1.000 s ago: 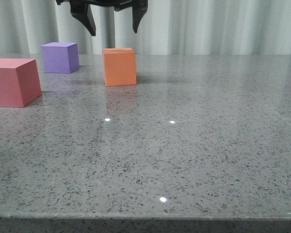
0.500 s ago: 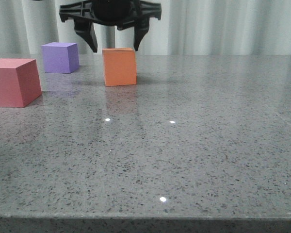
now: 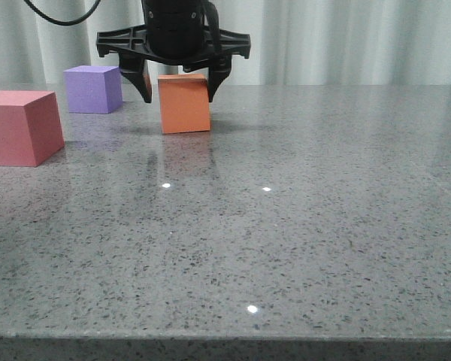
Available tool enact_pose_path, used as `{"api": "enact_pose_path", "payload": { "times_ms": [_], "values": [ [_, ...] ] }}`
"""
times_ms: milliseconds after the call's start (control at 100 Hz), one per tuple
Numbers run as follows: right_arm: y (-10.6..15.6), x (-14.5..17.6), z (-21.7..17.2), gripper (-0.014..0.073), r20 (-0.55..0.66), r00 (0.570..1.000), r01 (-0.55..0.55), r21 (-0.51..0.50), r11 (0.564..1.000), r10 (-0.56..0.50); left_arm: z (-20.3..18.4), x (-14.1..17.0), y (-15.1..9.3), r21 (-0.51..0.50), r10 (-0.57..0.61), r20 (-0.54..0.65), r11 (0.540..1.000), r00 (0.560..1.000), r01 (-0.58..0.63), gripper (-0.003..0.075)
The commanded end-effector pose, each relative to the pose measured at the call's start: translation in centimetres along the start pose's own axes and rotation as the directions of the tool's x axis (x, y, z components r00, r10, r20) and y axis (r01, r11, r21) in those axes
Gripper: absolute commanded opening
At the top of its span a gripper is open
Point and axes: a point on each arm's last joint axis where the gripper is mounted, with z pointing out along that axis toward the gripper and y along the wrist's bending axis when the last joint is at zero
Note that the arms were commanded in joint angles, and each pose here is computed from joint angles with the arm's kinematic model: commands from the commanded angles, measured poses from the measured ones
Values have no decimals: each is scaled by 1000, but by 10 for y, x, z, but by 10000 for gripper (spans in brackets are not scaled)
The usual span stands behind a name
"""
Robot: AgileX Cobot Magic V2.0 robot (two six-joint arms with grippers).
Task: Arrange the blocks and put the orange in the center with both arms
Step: 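Close the left gripper on the orange cube and lift it, then carry the orange cube toward the gap between pink and purple cubes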
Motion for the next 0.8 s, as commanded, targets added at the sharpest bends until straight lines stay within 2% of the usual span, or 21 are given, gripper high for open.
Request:
{"api": "enact_pose_path", "payload": {
  "times_ms": [0, 170, 310, 440, 550, 790],
  "values": [
    [1, -14, -2, -69, 91, 996, 21, -5, 1000, -20, -33, -21, 3, 50, -26, 100, 999, 995, 21, 464],
    [1, -14, -2, -69, 91, 996, 21, -5, 1000, -20, -34, -22, 3, 55, -27, 103, 998, 994, 21, 222],
    [1, -14, -2, -69, 91, 996, 21, -5, 1000, -20, -41, -24, 6, 47, 0, 108, 999, 994, -5, 94],
    [1, -14, -2, -69, 91, 996, 21, -5, 1000, -20, -59, -31, 11, 53, 102, 144, 993, 984, -110, 85],
    [1, -14, -2, -69, 91, 996, 21, -5, 1000, -20, -84, -41, 21, 59, 141, 186, 986, 972, -154, 85],
    [1, -14, -2, -69, 91, 996, 21, -5, 1000, -20, -142, -69, 63, 46, 172, 295, 980, 940, -194, 85]
  ]
}}
